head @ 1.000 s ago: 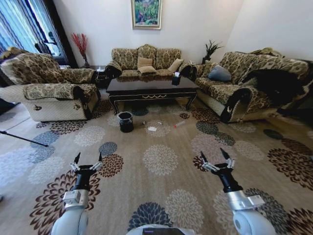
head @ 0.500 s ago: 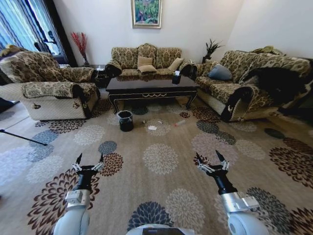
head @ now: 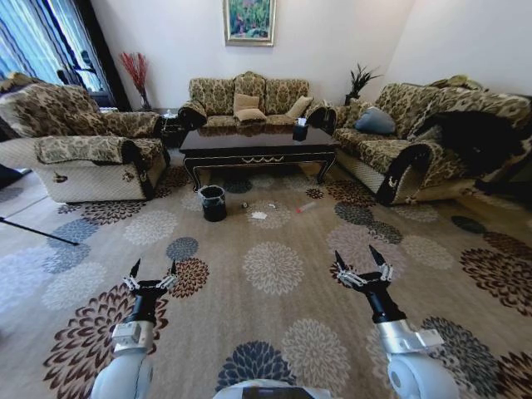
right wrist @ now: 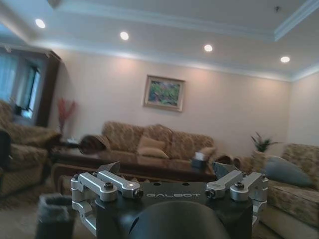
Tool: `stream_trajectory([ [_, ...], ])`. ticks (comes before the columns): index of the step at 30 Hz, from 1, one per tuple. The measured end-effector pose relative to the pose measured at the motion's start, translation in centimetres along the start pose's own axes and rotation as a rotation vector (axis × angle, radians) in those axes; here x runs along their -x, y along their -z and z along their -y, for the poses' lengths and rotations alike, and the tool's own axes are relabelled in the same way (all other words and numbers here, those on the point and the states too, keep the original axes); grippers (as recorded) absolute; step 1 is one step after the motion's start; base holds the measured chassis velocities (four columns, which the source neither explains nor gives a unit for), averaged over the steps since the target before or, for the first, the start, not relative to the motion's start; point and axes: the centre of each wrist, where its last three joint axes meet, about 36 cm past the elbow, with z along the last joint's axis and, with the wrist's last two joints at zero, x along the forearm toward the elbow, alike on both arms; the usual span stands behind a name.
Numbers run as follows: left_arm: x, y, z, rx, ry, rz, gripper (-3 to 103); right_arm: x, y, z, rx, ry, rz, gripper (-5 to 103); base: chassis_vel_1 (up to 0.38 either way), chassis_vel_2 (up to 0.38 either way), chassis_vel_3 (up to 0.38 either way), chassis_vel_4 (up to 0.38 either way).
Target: Move to the front of the table and pick up the trash from the floor, then place it into the trash bin.
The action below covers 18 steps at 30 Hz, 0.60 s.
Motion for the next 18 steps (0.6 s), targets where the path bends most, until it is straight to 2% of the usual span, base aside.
stream_trajectory([
  [4, -0.1, 0.3, -0.1, 0.006, -0.001, 0.006, 100, -0.1, 0.5, -0.2, -0.007, -0.033, -0.046, 100, 0.000, 0.000, 0.000, 0.000],
  [10, -0.2, -0.2, -0.1, 0.011, -0.003, -0.002, 100, 0.1, 1.2, 0.9, -0.081, 0.024, -0.081, 100, 0.000, 0.000, 0.000, 0.000],
  [18, -0.5, -1.4, -0.1, -0.007, -0.005, -0.035, 100, 0.0, 0.8, 0.9, -0.066, 0.061, -0.102, 100, 0.000, 0.000, 0.000, 0.000],
])
